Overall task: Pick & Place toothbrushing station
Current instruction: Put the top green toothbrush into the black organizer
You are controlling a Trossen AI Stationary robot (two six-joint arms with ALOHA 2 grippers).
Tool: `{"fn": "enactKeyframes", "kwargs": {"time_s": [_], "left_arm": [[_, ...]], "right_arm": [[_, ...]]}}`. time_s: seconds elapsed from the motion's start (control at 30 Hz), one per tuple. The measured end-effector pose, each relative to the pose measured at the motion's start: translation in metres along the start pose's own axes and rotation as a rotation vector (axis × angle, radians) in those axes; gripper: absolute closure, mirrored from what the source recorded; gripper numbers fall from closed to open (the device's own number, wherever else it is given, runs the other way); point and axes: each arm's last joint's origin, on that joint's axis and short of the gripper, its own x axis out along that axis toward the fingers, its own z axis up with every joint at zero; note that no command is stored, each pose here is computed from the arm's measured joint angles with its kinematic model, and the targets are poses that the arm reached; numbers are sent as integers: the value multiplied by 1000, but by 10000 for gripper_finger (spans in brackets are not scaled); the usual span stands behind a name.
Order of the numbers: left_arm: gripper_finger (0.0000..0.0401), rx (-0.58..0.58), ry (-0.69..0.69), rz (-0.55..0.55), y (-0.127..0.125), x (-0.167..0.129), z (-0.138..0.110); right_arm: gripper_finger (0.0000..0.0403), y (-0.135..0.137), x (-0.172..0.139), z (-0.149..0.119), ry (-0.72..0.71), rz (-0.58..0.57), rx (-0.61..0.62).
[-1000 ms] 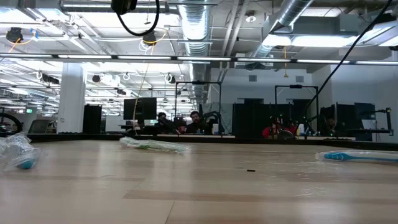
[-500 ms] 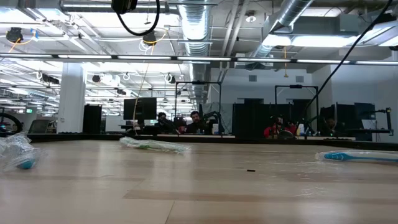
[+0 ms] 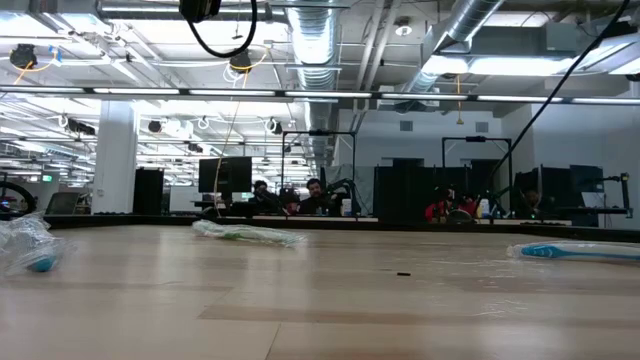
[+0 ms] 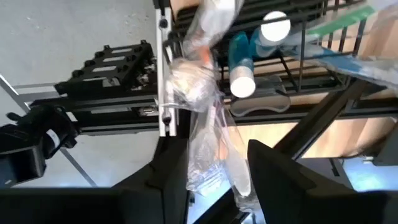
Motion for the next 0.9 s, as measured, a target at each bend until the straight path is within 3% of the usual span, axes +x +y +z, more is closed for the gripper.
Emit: {"fn": "enactKeyframes", "kwargs": {"time_s": [0.43,0.9], "left_arm": [[226,12,3,-1,0,0,0],[226,21,6,4,1,0,0]], "right_arm": [[262,-5,-28,6,-75,83,-47],[272,-49,-79,10,-285,201,-44]]}}
